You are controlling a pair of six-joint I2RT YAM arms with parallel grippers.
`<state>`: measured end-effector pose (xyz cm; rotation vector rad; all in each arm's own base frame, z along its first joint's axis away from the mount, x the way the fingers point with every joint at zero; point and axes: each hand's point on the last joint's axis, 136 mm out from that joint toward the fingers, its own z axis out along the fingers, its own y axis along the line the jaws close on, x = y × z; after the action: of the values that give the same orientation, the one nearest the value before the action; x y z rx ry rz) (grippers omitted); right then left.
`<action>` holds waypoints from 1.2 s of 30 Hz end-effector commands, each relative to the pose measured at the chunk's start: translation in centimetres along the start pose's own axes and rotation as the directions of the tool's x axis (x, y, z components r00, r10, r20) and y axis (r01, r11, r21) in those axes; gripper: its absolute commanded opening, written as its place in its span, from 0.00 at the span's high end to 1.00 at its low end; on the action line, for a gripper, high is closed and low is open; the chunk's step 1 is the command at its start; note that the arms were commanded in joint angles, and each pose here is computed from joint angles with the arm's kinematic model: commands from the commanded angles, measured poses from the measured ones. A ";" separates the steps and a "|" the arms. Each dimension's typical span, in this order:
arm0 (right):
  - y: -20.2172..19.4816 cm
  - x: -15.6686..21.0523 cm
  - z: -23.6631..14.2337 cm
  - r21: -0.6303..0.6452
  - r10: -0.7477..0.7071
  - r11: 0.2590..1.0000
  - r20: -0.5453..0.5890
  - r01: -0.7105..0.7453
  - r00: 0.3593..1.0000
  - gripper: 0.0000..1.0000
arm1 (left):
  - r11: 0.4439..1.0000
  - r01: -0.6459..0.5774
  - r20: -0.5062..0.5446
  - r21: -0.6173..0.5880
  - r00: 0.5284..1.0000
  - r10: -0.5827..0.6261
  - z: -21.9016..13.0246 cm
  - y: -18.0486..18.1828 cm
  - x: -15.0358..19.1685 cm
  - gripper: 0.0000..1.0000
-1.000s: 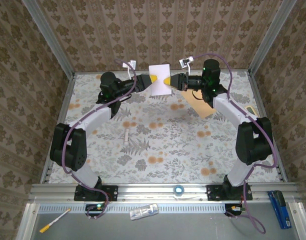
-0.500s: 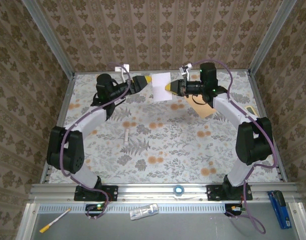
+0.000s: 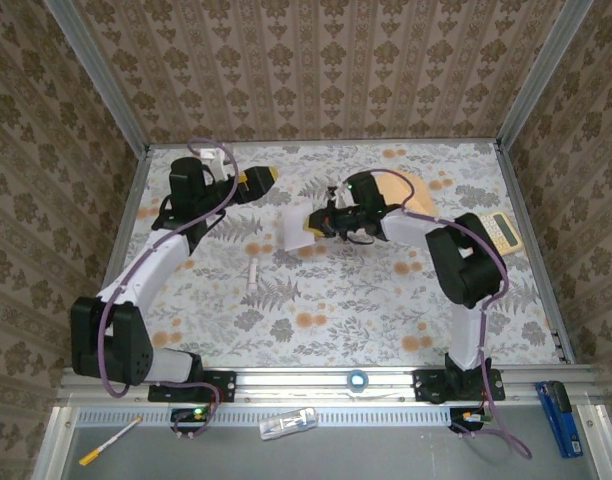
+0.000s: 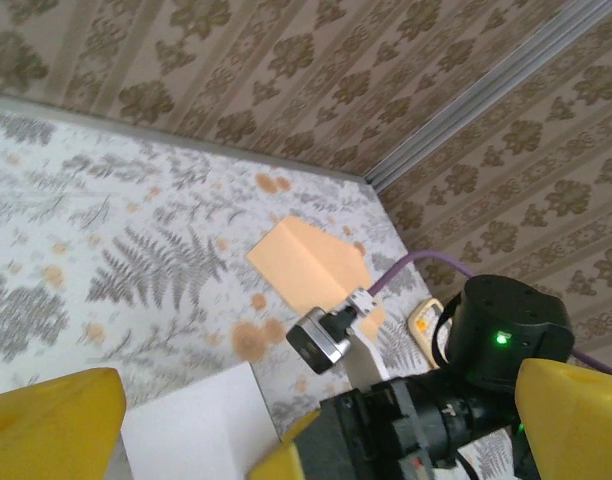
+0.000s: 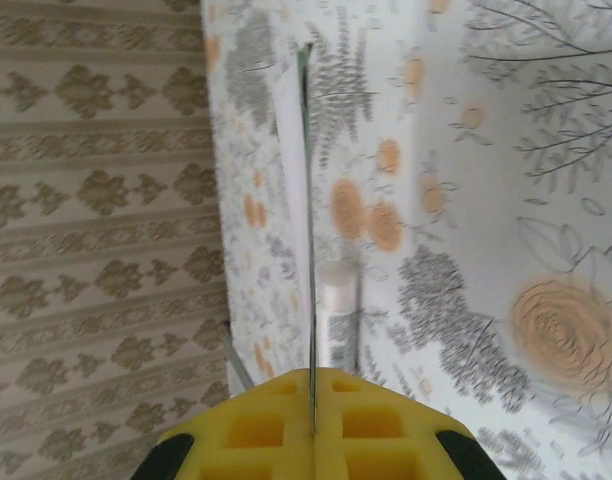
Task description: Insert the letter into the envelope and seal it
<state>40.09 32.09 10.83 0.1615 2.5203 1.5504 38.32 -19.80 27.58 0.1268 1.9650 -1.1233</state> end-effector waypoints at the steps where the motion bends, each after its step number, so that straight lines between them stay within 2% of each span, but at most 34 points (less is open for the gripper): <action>1: -0.8 -3.0 1.1 0.028 0.023 0.999 0.113 -0.026 0.993 1.00 | 1.000 -0.018 -0.008 -0.023 1.000 0.017 -1.3 0.6 0.9 0.00; 6: -3.3 -2.9 2.7 0.068 0.072 0.994 0.130 -0.081 0.989 0.99 | 0.999 -0.008 -0.012 -0.035 1.000 0.008 -2.2 1.3 2.0 0.00; 10: -4.2 -2.2 3.3 0.119 0.060 0.990 0.114 -0.074 0.992 0.84 | 0.999 0.006 -0.021 -0.036 1.000 -0.007 -2.3 1.9 2.6 0.00; 15: -4.4 -2.2 2.7 0.169 0.038 0.984 0.120 -0.058 0.992 0.52 | 1.000 0.013 -0.035 -0.010 0.999 -0.013 -2.2 1.8 2.9 0.00; 20: -4.2 -2.4 1.2 0.248 0.021 0.967 0.147 -0.058 0.989 0.38 | 1.000 0.019 -0.033 -0.005 0.999 -0.020 -2.0 2.1 2.9 0.00; 25: -3.6 -2.8 -1.7 0.350 -0.018 0.935 0.188 -0.050 0.982 0.20 | 0.999 0.032 -0.028 0.004 0.999 -0.031 -1.7 2.2 2.7 0.00; 30: -2.0 -4.2 -6.0 0.422 -0.080 0.907 0.215 -0.019 0.973 0.13 | 1.000 0.026 -0.024 0.009 0.999 -0.026 -1.6 2.2 2.3 0.00; 36: -2.7 -7.6 -14.1 0.537 -0.128 0.843 0.249 -0.027 0.960 0.10 | 0.999 -0.006 -0.035 -0.048 0.999 0.004 -1.6 2.8 1.7 0.00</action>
<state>45.30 22.16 14.65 0.3518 2.5576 0.8907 36.77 -17.78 23.66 0.0915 2.0422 -1.1256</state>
